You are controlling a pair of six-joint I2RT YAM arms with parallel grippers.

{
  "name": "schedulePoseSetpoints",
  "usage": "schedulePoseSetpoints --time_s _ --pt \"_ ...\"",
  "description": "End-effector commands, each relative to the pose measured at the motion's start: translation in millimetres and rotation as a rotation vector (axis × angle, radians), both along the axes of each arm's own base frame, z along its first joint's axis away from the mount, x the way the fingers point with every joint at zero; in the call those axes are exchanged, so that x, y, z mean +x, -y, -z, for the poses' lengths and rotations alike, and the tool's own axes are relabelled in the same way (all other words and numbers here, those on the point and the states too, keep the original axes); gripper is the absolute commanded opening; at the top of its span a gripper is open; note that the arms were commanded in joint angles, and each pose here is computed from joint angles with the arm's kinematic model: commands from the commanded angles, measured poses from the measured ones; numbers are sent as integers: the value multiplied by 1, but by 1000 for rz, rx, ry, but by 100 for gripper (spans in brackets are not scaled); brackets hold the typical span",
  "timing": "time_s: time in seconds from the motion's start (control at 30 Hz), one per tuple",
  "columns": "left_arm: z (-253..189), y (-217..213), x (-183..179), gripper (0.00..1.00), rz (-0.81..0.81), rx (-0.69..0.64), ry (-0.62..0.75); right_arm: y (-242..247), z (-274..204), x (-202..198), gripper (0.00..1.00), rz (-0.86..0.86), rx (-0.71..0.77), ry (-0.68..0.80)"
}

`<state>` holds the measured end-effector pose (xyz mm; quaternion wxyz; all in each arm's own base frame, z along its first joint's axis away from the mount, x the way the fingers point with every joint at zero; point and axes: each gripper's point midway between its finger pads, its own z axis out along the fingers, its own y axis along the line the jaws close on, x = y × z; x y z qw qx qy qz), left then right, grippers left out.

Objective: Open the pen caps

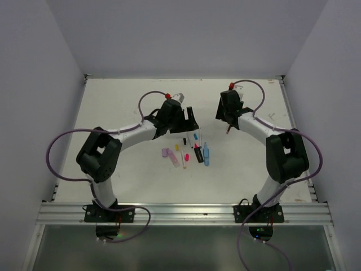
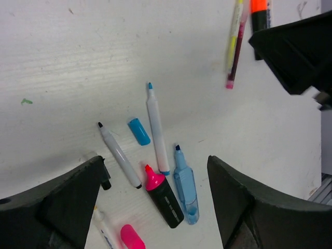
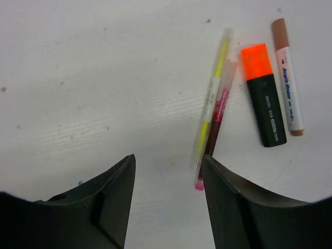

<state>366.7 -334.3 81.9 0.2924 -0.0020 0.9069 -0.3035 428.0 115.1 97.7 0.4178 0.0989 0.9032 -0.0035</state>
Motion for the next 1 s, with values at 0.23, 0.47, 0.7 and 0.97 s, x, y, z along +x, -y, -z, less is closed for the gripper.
schedulePoseSetpoints --time_s 0.23,0.47,0.7,0.97 --pt "-87 -64 -14 99 -118 91 246 37 37 26 49 166 14 -121" --pt "-89 -94 -40 100 -133 127 270 36 55 32 38 164 23 -157" --pt "-73 -111 -56 100 -144 161 254 38 63 36 33 164 3 -169" --pt "-65 -113 -59 100 -144 168 240 42 52 39 38 176 -11 -145"
